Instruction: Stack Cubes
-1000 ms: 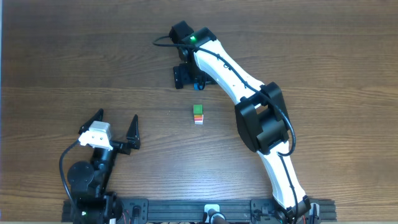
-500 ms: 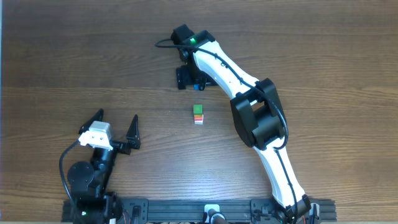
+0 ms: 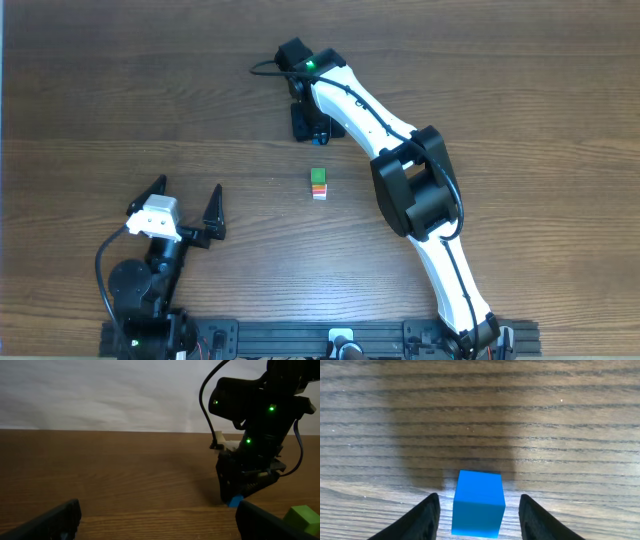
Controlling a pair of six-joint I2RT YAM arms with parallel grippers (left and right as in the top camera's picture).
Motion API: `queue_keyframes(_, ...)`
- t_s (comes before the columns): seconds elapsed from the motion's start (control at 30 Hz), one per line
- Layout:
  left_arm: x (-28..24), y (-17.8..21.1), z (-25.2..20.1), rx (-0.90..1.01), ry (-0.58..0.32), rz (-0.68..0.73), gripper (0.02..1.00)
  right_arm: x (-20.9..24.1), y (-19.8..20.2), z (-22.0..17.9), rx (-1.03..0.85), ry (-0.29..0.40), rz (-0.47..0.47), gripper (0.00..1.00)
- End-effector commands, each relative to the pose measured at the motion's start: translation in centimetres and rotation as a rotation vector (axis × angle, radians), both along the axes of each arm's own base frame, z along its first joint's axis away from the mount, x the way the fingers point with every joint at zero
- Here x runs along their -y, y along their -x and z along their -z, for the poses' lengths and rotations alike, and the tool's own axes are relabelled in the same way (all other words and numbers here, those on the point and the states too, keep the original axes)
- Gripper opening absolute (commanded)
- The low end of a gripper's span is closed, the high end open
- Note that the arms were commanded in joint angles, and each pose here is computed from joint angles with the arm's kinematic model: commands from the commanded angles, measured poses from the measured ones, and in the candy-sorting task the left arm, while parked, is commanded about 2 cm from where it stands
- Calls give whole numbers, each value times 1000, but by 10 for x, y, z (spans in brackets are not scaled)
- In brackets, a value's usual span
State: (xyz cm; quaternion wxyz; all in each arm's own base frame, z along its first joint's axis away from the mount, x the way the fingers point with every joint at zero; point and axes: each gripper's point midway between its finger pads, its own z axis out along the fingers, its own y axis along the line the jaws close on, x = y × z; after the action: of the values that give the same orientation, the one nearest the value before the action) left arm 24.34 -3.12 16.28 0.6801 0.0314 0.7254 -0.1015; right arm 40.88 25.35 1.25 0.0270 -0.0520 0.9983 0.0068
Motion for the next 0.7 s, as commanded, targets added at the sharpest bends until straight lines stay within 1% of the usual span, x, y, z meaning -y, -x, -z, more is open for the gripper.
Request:
queue_keyframes(0.03,2,0,1,2,-10,11,998,0,-7,-2,14,-7,10,450)
queue_keyframes(0.27,2,0,1,2,-10,11,998,0,-7,-2,13,-6,11,340)
queue_keyframes(0.4,2,0,1,3,-10,11,998,0,-6,-2,13,-6,11,303)
queue_keyframes(0.5,2,0,1,3,-10,11,1000,0,-7,-2,13,-7,18,226)
queue_keyframes(0.7,2,0,1,3,-10,11,998,0,-6,-2,11,-7,26,189)
